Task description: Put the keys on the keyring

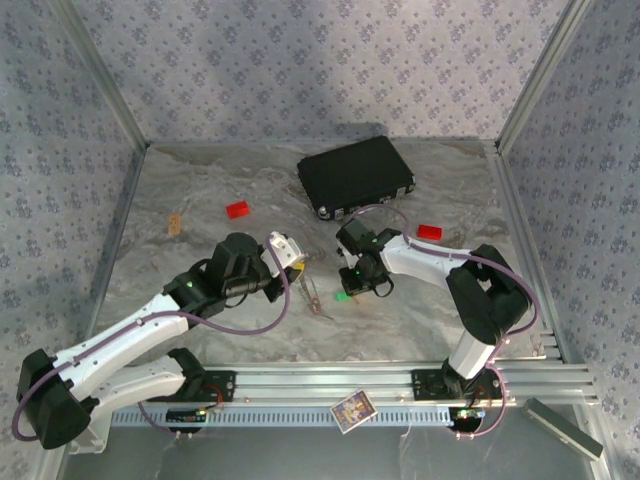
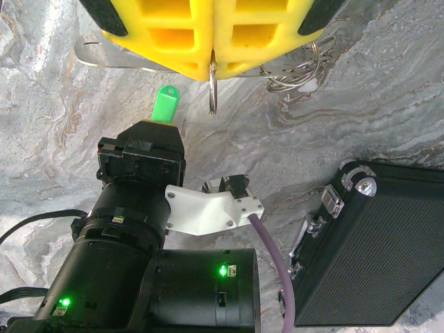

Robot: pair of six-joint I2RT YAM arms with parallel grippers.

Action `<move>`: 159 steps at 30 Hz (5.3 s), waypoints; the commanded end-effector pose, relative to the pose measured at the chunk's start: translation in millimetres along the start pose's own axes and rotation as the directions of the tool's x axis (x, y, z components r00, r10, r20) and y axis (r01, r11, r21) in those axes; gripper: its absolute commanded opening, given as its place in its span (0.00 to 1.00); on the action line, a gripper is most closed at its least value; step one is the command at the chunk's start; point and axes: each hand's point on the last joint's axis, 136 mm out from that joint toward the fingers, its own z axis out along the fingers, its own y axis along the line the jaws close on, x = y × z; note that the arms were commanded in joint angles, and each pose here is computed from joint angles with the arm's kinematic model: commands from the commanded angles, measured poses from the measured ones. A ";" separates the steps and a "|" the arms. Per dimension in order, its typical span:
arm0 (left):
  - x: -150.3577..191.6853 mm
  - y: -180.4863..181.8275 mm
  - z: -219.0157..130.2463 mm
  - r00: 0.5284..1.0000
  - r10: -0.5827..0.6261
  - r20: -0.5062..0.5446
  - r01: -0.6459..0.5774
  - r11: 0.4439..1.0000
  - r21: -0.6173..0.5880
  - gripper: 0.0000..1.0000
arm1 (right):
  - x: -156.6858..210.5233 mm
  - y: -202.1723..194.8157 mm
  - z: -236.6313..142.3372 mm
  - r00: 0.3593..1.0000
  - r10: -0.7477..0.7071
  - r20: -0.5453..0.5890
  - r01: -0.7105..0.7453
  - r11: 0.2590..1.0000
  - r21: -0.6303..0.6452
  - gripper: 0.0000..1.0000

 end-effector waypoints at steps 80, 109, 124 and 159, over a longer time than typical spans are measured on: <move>-27.9 -13.7 -9.4 0.998 -0.045 0.053 0.040 0.996 0.085 0.00 | -40.4 124.5 -188.2 0.300 -0.752 0.586 0.718 0.583 0.380 0.00; -27.2 -14.6 -7.5 0.997 -0.046 0.064 0.040 0.995 0.090 0.00 | -29.6 123.5 -182.1 0.192 -0.704 0.684 0.765 0.544 0.345 0.00; -27.5 -15.2 -6.7 0.997 -0.049 0.064 0.043 0.995 0.095 0.00 | -33.5 130.9 -180.0 0.154 -0.708 0.689 0.764 0.528 0.372 0.00; -28.0 -15.2 -6.1 0.997 -0.046 0.066 0.039 0.995 0.094 0.00 | -23.7 141.4 -176.8 0.135 -0.723 0.677 0.806 0.478 0.349 0.00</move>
